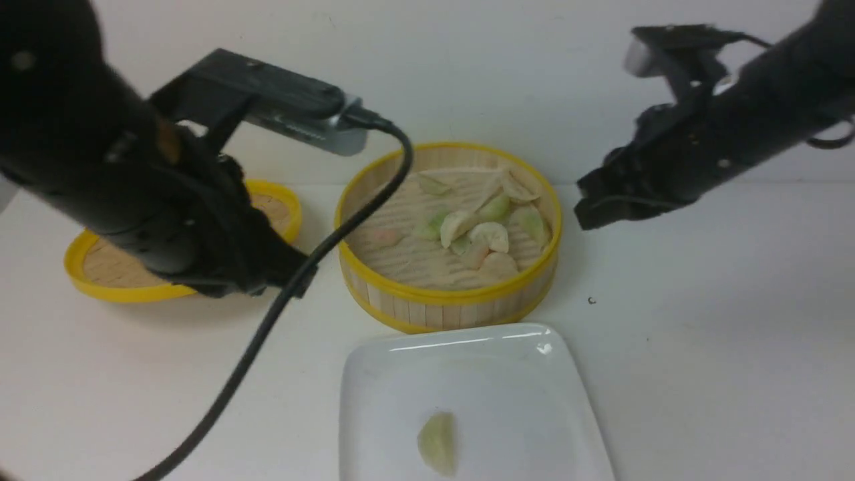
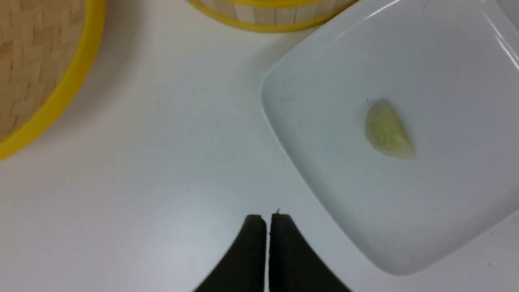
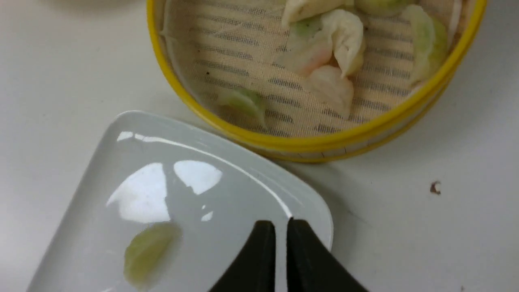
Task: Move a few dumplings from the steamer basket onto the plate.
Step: Use the right arm to grab a dumpling from inside the steamer, then use the right arm to put the dumpling into the plate
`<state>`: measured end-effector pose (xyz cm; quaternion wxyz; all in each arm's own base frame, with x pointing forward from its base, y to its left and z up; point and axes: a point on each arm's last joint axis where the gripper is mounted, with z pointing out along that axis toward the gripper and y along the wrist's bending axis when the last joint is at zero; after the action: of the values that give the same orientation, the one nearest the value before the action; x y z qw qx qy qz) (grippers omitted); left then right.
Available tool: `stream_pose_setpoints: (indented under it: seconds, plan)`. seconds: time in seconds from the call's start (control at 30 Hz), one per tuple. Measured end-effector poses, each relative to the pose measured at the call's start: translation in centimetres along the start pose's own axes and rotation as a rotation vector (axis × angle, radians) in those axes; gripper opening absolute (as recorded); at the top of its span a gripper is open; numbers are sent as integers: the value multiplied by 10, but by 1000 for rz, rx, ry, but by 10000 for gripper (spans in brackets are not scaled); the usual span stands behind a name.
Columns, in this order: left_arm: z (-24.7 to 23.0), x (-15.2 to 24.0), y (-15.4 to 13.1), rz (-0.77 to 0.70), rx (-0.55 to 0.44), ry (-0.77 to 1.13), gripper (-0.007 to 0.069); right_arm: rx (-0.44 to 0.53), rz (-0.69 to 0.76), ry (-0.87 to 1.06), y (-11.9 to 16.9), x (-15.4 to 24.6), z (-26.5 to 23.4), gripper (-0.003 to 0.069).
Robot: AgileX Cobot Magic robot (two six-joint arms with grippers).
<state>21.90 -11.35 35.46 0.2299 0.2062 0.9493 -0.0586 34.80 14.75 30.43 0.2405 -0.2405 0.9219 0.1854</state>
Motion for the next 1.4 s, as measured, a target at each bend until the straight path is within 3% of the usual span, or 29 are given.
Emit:
stream_pose_setpoints:
  seconds: [0.3,0.43,0.67,0.77,0.83,0.93,1.23,1.4]
  plan:
    - [-35,53,5,-33,-3,-44,-6,13,37,56,-29,-42,105,298]
    - [-53,67,7,-36,-9,-69,-6,30,64,80,-42,-45,138,348]
    - [-71,82,10,-30,-35,-110,-6,48,93,89,-53,-43,169,343]
    - [-75,84,10,-28,-40,-123,-6,43,108,93,-55,-41,175,267]
    - [-76,85,11,-28,-42,-129,-6,31,117,101,-54,-41,175,167]
    - [-77,86,11,-28,-43,-131,-6,30,110,109,-51,-42,168,150]
    - [-77,86,11,-27,-45,-130,-6,69,54,71,-13,-63,36,151]
    - [-77,86,11,-28,-48,-129,-6,44,34,89,19,-34,-5,151]
